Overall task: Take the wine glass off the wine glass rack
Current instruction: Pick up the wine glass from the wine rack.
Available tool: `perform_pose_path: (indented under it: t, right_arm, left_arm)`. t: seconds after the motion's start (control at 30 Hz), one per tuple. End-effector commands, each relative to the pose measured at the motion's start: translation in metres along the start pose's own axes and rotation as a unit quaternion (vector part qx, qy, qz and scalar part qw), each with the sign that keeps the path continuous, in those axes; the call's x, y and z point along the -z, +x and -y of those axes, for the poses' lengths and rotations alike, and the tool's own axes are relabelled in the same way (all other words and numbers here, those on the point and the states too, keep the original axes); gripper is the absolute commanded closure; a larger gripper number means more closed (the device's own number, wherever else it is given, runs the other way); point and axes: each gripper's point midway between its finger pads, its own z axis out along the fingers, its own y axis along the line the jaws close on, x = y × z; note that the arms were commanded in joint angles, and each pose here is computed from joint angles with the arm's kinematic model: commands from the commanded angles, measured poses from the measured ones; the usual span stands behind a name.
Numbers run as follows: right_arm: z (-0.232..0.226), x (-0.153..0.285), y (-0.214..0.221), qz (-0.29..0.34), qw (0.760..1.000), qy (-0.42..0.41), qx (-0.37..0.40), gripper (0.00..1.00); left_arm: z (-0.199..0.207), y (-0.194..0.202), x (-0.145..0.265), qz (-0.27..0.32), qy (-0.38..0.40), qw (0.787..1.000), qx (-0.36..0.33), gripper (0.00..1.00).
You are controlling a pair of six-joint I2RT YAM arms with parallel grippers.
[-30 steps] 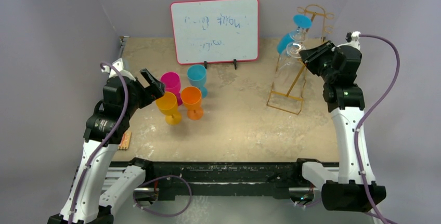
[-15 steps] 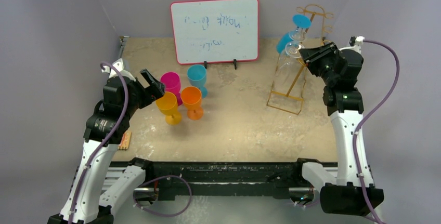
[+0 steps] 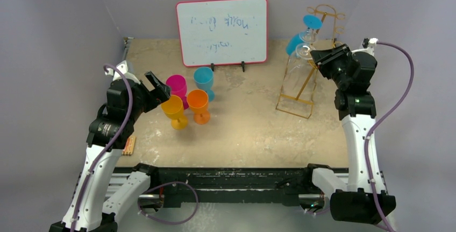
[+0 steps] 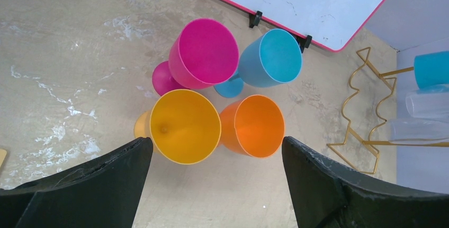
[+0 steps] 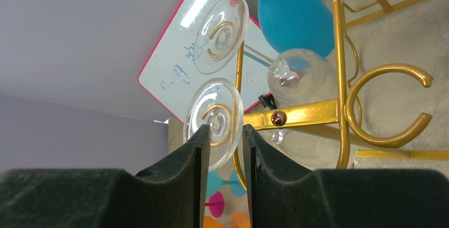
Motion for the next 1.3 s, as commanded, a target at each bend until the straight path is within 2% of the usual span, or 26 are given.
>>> perform_pose_path:
  t: [0.0, 0.23, 0.47, 0.63, 0.83, 0.97, 1.17, 1.27]
  right_arm:
    - [0.013, -0.003, 0.014, -0.04, 0.999, 0.02, 0.029, 0.67]
    - [0.006, -0.006, 0.019, -0.058, 0.998, 0.002, 0.026, 0.69]
    - [0.019, -0.009, 0.012, -0.044, 0.997, 0.039, 0.042, 0.65]
    - [0.019, -0.013, 0.024, -0.075, 0.996, 0.027, 0.045, 0.68]
    - [0.023, -0.012, 0.026, -0.074, 0.996, 0.03, 0.044, 0.71]
    - [0.016, -0.01, 0.028, -0.084, 0.996, 0.016, 0.04, 0.7]
    - [0.037, -0.01, 0.026, -0.075, 0.993, 0.054, 0.079, 0.69]
    - [0.032, -0.009, 0.033, -0.092, 0.991, 0.033, 0.09, 0.7]
  left_arm:
    - [0.008, -0.015, 0.005, 0.025, 0.014, 0.999, 0.015, 0.08]
    - [0.008, -0.015, 0.005, 0.026, 0.015, 0.999, 0.017, 0.08]
    - [0.01, -0.019, 0.008, 0.034, 0.018, 0.999, 0.024, 0.08]
    - [0.009, -0.017, 0.008, 0.033, 0.017, 0.999, 0.026, 0.08]
    - [0.008, -0.016, 0.01, 0.033, 0.015, 0.999, 0.026, 0.08]
    - [0.006, -0.017, 0.012, 0.034, 0.011, 0.999, 0.022, 0.08]
    - [0.005, -0.015, 0.011, 0.034, 0.012, 0.999, 0.024, 0.08]
    - [0.005, -0.014, 0.01, 0.03, 0.012, 0.999, 0.024, 0.08]
